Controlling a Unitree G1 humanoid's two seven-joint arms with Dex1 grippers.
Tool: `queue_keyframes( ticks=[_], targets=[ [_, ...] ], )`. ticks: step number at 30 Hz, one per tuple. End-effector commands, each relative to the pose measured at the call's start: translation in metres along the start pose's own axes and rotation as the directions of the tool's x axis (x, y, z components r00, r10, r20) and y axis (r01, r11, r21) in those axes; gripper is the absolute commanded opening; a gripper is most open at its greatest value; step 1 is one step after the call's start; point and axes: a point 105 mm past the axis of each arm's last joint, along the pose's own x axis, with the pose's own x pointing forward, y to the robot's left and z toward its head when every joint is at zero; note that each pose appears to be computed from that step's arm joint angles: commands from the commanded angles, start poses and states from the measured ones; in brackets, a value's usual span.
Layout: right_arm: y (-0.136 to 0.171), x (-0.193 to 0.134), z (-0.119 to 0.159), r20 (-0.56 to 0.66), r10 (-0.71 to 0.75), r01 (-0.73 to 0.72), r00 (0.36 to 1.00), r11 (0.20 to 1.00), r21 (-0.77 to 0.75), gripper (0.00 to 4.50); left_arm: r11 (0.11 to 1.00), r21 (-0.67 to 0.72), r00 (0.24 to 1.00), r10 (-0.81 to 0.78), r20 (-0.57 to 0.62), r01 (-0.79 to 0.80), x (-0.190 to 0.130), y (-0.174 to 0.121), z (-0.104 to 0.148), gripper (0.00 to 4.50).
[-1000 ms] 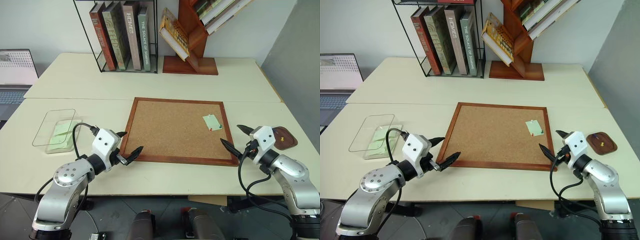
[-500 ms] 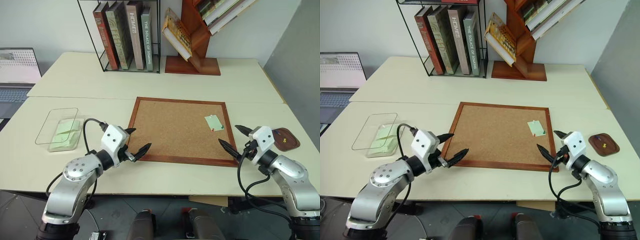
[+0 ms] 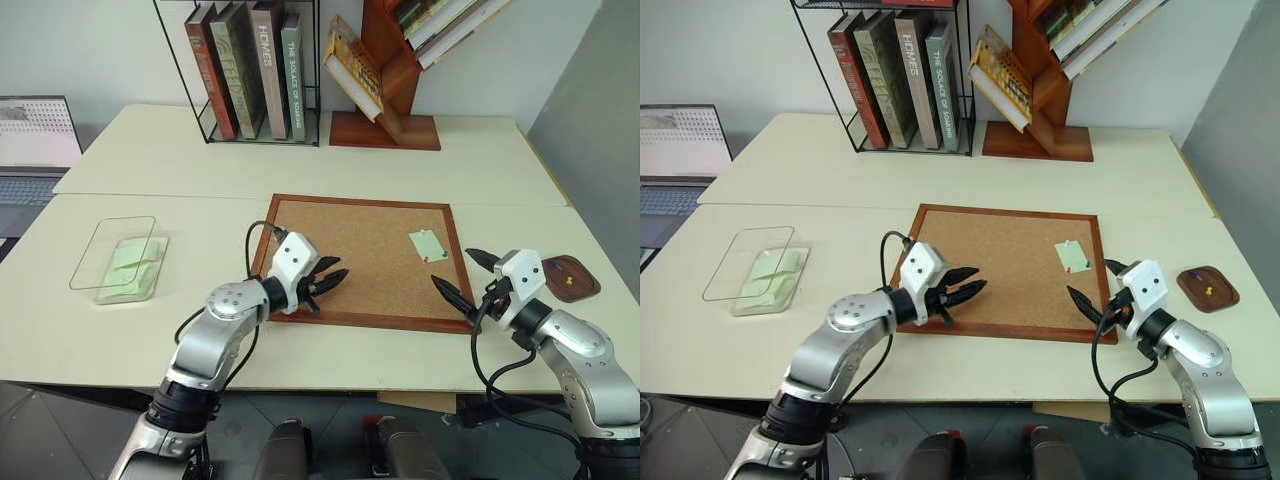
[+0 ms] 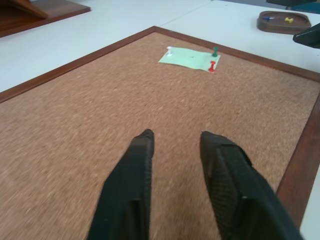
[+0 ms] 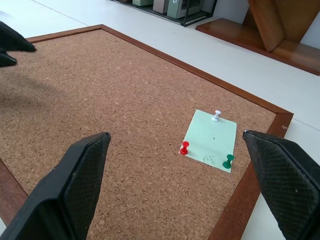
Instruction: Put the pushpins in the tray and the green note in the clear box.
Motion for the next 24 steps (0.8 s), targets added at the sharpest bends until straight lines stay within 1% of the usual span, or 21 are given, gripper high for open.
queue_keyframes(
  ticks=[1,4,5,7,9,13,15,19,21,24],
  targets=[
    [0.001,0.002,0.015,0.049,-0.004,0.004,0.999,1.0,-0.006,4.5,0.999,0.024,0.999,-0.04,0.018,0.04,0.017,-0.005,0.005,0.61],
    [0.004,0.007,0.017,0.05,0.018,-0.018,0.999,1.0,0.005,4.5,0.999,0.015,0.999,-0.044,0.012,0.044,0.029,-0.003,0.0,0.11],
    [0.005,0.009,0.017,0.048,0.023,-0.023,0.999,1.0,0.007,4.5,0.999,0.005,0.999,-0.035,0.015,0.035,0.033,-0.001,-0.002,0.03],
    [0.004,0.015,0.017,0.044,0.023,-0.023,0.999,1.0,0.013,4.5,0.999,-0.032,0.999,-0.028,0.015,0.028,0.04,0.002,-0.008,0.03],
    [-0.001,0.022,0.017,0.034,0.008,-0.008,0.999,1.0,0.012,4.5,1.0,0.001,0.999,-0.031,-0.018,0.031,0.045,0.004,-0.018,0.03],
    [-0.012,0.038,0.015,-0.003,-0.022,0.022,1.0,0.999,0.035,4.5,0.998,0.013,0.996,-0.068,-0.058,0.068,0.051,0.0,-0.031,0.03],
    [-0.02,0.055,0.015,-0.023,-0.033,0.034,0.999,0.998,0.06,4.5,0.996,0.025,0.993,-0.084,-0.078,0.086,0.05,-0.002,-0.037,0.03],
    [-0.028,0.079,0.016,-0.036,-0.034,0.038,0.999,0.994,0.099,4.5,0.996,0.027,0.993,-0.083,-0.084,0.086,0.048,-0.003,-0.041,0.03],
    [-0.033,0.096,0.011,-0.075,-0.034,0.041,0.997,0.996,0.085,4.5,0.996,0.026,0.993,-0.08,-0.082,0.082,0.047,-0.004,-0.041,0.03],
    [-0.039,0.11,0.003,-0.117,-0.044,0.051,0.992,0.997,0.062,4.5,0.997,0.021,0.995,-0.071,-0.071,0.073,0.047,-0.003,-0.04,0.03]
  ],
)
